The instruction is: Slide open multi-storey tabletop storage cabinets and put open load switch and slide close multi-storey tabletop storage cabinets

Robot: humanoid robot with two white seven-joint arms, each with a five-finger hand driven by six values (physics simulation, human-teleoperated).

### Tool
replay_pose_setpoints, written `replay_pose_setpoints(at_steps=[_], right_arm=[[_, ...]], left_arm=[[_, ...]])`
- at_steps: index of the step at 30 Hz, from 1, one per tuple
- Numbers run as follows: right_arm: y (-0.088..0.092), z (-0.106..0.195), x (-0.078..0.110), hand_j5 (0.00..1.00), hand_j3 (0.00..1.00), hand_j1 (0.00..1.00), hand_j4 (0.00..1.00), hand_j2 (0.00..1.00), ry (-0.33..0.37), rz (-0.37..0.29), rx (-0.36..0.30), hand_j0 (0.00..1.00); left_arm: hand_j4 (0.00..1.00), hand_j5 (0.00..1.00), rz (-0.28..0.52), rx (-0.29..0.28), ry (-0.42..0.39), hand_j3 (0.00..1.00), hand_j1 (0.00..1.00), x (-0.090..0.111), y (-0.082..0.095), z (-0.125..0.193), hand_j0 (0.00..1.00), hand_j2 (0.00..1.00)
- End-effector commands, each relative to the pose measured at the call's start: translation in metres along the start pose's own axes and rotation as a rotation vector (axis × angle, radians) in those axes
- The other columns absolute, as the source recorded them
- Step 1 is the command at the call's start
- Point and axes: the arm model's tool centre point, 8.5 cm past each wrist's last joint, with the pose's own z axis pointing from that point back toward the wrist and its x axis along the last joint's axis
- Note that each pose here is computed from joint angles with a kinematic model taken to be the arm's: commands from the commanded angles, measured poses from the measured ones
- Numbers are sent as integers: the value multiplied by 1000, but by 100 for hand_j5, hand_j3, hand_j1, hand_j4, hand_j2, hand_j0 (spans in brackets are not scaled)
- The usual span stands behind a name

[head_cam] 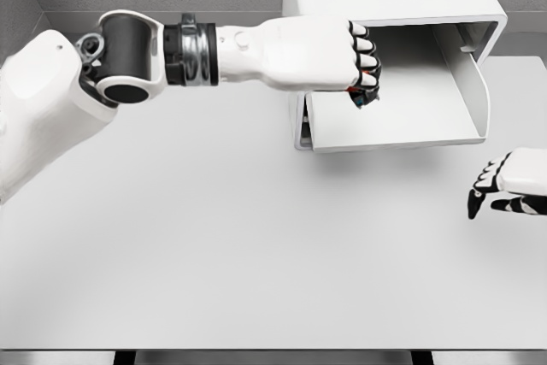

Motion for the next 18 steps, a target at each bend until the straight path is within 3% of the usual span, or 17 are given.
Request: replay_pose_setpoints(at_steps=[1, 18], right_arm=[[2, -4, 1, 50, 50, 50, 50, 50, -11, -12, -7, 50], [-3, -3, 1, 51, 51, 51, 51, 51, -12, -5, -32, 51]], left_arm=[[48, 48, 17, 1, -6, 48, 48, 0, -4, -8, 48, 48], [48, 48, 34, -21, -11, 48, 48, -12, -1, -38, 48, 48]])
